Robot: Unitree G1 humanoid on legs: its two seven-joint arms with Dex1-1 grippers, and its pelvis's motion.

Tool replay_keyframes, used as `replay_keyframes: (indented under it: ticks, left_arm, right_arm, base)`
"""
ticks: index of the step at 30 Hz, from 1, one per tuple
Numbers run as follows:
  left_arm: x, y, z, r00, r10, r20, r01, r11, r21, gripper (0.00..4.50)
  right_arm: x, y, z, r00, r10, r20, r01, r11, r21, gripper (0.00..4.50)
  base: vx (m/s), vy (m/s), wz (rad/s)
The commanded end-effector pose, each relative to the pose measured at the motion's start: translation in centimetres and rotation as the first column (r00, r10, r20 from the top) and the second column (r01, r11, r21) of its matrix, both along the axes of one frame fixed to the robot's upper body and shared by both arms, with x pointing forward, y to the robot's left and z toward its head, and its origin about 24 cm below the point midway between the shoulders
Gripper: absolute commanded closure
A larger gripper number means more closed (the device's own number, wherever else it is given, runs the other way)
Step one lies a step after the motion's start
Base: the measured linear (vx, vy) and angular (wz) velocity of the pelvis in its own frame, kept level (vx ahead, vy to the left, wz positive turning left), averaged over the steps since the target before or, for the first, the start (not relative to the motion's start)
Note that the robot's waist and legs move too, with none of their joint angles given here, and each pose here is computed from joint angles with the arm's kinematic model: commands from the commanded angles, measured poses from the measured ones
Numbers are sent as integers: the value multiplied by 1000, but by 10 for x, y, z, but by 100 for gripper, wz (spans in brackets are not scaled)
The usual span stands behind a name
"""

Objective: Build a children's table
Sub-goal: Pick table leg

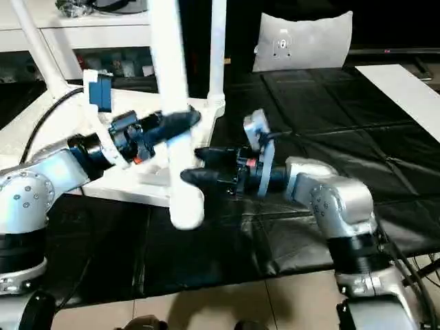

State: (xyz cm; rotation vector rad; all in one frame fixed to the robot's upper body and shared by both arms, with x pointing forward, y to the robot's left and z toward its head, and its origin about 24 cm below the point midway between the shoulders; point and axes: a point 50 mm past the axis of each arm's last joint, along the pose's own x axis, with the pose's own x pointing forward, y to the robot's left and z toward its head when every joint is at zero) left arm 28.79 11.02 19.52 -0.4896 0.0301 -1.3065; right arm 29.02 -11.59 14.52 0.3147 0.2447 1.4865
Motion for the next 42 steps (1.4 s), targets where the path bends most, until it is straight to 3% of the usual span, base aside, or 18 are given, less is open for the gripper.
replay_keyframes:
  ticks: [1,7,14,36,42]
  left_arm:
    - [-4,-6,8,997,-70,37,71,997,-10,265]
    - [-4,-10,9,993,-110,50,111,994,-12,265]
    - [-9,-16,9,978,-198,63,199,980,-14,265]
    - [-7,-24,7,971,-227,70,227,974,4,265]
    - [-4,-25,6,977,-204,69,204,979,7,265]
  right_arm:
    - [-1,2,4,998,54,-13,-54,999,5,94]
    - [-5,4,2,991,127,-38,-127,992,20,141]
    - [-5,7,2,983,177,-44,-177,984,12,141]
    - [-8,10,-1,959,277,-51,-279,960,-23,141]
    - [-10,12,-1,954,294,-55,-296,955,-19,192]
  base:
    - [0,0,0]
    - [0,0,0]
    - [0,0,0]
    - [0,0,0]
    - [0,0,0]
